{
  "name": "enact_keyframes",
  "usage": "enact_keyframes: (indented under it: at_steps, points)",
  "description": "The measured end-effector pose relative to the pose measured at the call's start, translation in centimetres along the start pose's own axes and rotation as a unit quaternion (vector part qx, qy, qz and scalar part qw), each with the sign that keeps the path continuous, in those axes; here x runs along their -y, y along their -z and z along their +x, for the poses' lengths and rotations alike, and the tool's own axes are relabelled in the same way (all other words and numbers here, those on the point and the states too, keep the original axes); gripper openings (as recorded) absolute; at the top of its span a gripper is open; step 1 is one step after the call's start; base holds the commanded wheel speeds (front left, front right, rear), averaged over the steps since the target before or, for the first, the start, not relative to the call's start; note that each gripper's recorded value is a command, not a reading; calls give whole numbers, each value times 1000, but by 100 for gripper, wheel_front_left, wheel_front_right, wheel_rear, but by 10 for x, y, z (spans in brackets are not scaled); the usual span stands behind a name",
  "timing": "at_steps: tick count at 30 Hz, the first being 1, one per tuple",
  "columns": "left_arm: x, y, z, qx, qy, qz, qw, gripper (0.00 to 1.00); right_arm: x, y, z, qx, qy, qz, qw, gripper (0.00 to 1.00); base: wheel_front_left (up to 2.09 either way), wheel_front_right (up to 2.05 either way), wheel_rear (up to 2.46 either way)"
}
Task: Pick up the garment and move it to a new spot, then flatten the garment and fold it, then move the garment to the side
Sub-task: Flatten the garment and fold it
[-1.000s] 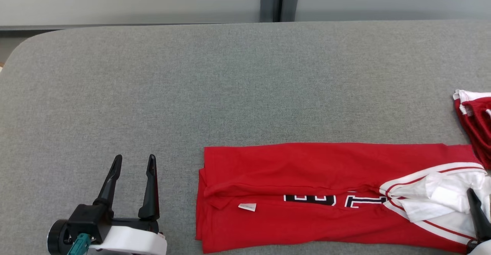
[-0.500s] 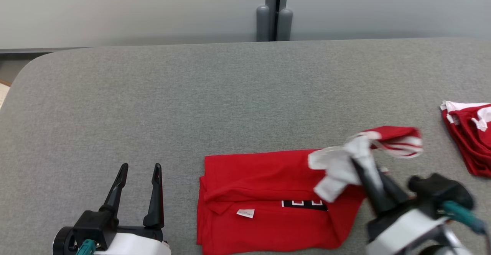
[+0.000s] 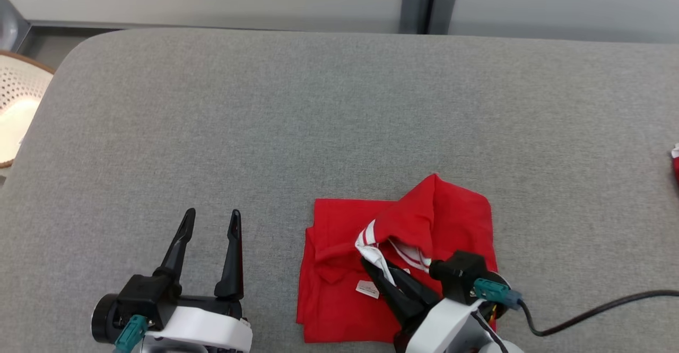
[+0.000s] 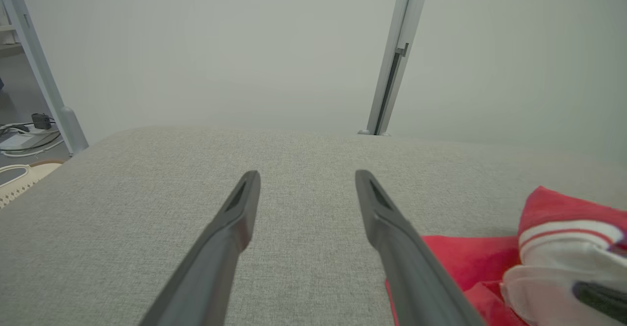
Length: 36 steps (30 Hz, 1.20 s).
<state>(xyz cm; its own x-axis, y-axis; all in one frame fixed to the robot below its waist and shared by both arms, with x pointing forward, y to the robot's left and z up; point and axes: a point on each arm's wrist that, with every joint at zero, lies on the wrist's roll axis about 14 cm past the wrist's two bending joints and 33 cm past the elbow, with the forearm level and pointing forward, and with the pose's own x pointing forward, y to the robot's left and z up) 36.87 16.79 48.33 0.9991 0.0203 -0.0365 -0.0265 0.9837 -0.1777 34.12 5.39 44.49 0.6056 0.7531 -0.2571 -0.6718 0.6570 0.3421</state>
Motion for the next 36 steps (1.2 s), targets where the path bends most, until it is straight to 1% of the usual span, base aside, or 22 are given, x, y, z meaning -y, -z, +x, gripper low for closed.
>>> enact_keyframes:
  at_steps: [1, 2, 3, 7, 9, 13, 16, 19, 21, 25, 28, 32, 36]
  points:
    - [-1, 1, 0, -1, -2, 0, 1000, 100, -1, 4, 3, -2, -2, 9, 1000, 1, 0, 0, 0]
    - [-2, 3, 1, -4, -4, 0, 1000, 100, -1, 5, 6, -2, -4, 14, 1000, 45, 0, 0, 0]
    - [-4, 5, 1, -6, -6, -1, 1000, 100, 0, 6, 9, -1, -5, 15, 1000, 100, 0, 0, 0]
    - [-7, 8, 4, -10, -10, 1, 1000, 100, -1, -11, 15, 42, -11, 31, 999, 100, 0, 0, 0]
    - [-7, 10, 5, -11, -9, 2, 1000, 100, -4, -24, 16, 67, -17, 28, 997, 100, 0, 0, 0]
    - [-7, 11, 7, -12, -6, 4, 1000, 100, -4, -61, 12, 134, -20, 20, 991, 100, 0, 0, 0]
    - [-5, 10, 9, -10, -2, 5, 1000, 100, 8, -86, 2, 179, -4, 7, 984, 100, 0, 0, 0]
    - [-3, 8, 11, -6, 1, 8, 1000, 100, 36, -105, -16, 213, 37, -12, 976, 100, 0, 0, 0]
    - [-2, 6, 13, -2, 4, 12, 1000, 100, 62, -112, -32, 227, 80, -26, 970, 100, 0, 0, 0]
    - [-2, 2, 17, 4, 8, 16, 1000, 100, 115, -111, -73, 227, 169, -57, 957, 100, 0, 0, 0]
    - [-1, 0, 19, 8, 9, 19, 1000, 100, 146, -101, -107, 211, 231, -71, 947, 100, 0, 0, 0]
    - [-1, -1, 16, 10, 12, 23, 1000, 100, 167, -87, -145, 191, 286, -77, 936, 100, 0, 0, 0]
    - [0, -6, 15, 16, 15, 26, 999, 100, 170, -78, -162, 182, 307, -74, 931, 100, 0, 0, 0]
